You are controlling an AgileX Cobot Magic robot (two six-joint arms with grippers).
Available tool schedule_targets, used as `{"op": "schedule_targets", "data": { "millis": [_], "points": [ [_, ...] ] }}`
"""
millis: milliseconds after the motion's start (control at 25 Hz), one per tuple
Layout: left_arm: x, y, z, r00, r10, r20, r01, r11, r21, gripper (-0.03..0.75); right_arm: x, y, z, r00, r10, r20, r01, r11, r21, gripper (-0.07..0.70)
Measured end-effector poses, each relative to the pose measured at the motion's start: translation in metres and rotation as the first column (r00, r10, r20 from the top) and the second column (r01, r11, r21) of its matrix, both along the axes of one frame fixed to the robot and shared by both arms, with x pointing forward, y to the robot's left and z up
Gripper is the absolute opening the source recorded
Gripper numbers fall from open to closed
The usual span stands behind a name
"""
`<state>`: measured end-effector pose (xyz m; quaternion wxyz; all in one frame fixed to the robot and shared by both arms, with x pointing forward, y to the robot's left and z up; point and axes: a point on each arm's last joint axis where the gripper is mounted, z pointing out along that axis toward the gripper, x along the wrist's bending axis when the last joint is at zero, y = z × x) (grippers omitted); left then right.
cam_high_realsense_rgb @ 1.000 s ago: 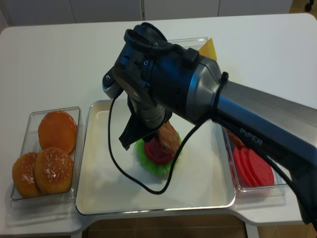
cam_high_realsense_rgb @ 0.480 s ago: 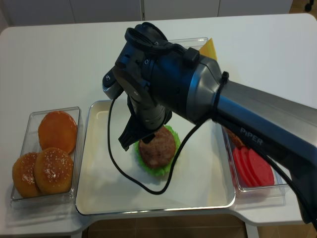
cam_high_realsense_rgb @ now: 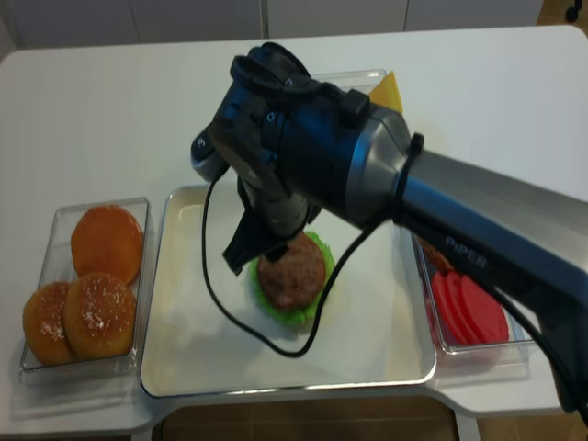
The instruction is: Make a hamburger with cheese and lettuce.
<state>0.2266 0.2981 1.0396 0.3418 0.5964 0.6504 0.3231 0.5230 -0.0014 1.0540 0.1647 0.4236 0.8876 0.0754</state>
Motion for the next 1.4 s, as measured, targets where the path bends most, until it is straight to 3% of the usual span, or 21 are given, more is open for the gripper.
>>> {"op": "schedule_targets", "data": {
  "millis": [200,480,640,920,1080,1240,1400],
  "points": [
    [0.000,0.000,0.000,1.000,0.000,0.000,0.000,1.000,0.000,0.358,0.029,-0.034,0.005,0.993,-0.116,-0.012,0.116,0.993,0.028,0.267],
    [0.000,0.000,0.000,1.000,0.000,0.000,0.000,1.000,0.000,0.358,0.069,-0.109,0.023,0.945,-0.321,-0.054,0.326,0.938,0.122,0.362],
    [0.000,0.000,0.000,1.000,0.000,0.000,0.000,1.000,0.000,0.358,0.081,-0.158,0.042,0.908,-0.418,-0.044,0.419,0.892,0.169,0.374],
    [0.000,0.000,0.000,1.000,0.000,0.000,0.000,1.000,0.000,0.358,0.084,-0.239,0.072,0.812,-0.583,-0.034,0.571,0.780,0.256,0.376],
    [0.000,0.000,0.000,1.000,0.000,0.000,0.000,1.000,0.000,0.358,0.069,-0.270,0.070,0.763,-0.645,-0.051,0.636,0.734,0.238,0.376],
    [0.000,0.000,0.000,1.000,0.000,0.000,0.000,1.000,0.000,0.358,0.042,-0.282,0.062,0.750,-0.656,-0.082,0.657,0.727,0.200,0.376],
    [0.000,0.000,0.000,1.000,0.000,0.000,0.000,1.000,0.000,0.358,0.006,-0.283,0.066,0.760,-0.643,-0.090,0.646,0.734,0.207,0.376]
  ]
}}
